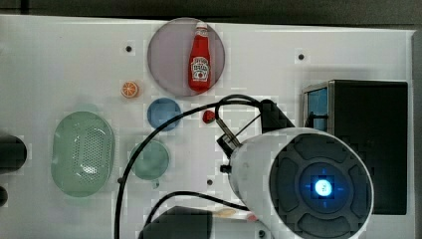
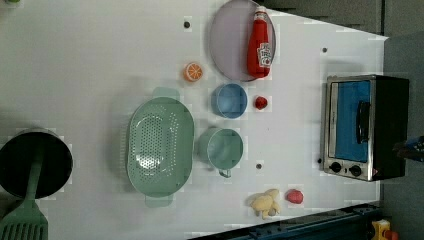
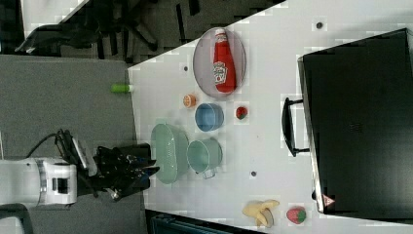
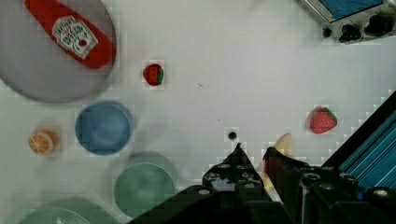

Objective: Flap open oven.

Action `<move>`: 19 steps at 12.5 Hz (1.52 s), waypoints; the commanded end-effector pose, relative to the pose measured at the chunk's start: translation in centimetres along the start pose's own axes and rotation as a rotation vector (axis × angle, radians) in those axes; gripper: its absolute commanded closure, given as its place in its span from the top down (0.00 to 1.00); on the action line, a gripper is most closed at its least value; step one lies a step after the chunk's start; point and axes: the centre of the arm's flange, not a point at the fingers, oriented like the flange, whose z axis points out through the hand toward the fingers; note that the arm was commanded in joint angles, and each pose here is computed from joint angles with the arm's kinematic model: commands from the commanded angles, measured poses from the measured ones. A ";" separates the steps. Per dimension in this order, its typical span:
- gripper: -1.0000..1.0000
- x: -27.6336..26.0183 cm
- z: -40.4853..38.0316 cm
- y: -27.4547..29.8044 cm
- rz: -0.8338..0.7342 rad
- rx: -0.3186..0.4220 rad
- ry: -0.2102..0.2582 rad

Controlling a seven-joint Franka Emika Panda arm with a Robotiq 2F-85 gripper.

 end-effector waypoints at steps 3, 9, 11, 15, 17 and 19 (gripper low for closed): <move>0.18 4.5 3.4 5.2 -0.411 -0.094 0.041; 0.18 10.3 7.7 9.8 -0.723 -0.134 0.180; 0.18 12.4 10.0 11.1 -0.727 -0.126 0.201; 0.18 15.8 14.8 11.2 -0.773 -0.156 0.210; 0.18 17.0 17.2 11.0 -0.772 -0.170 0.211; 0.18 17.7 19.7 11.0 -0.770 -0.189 0.179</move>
